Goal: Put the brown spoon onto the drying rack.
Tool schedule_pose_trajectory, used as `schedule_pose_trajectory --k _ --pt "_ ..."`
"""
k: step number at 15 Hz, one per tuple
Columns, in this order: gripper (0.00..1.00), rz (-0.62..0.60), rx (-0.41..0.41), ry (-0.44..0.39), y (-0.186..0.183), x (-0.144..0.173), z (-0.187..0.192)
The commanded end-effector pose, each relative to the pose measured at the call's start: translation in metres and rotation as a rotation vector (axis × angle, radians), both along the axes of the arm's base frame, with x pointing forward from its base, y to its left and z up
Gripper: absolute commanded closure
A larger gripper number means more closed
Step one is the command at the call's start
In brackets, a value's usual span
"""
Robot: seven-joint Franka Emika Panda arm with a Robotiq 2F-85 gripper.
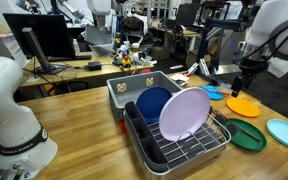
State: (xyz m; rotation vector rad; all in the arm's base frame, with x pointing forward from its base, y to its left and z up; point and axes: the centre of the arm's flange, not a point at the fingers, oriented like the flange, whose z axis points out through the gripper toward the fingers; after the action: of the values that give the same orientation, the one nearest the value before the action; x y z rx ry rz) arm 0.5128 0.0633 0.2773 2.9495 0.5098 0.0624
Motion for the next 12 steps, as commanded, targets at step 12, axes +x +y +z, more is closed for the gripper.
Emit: schedule_pose_trajectory --k 12 --pt "0.00 0.044 -0.147 -0.003 0.023 0.011 -0.148"
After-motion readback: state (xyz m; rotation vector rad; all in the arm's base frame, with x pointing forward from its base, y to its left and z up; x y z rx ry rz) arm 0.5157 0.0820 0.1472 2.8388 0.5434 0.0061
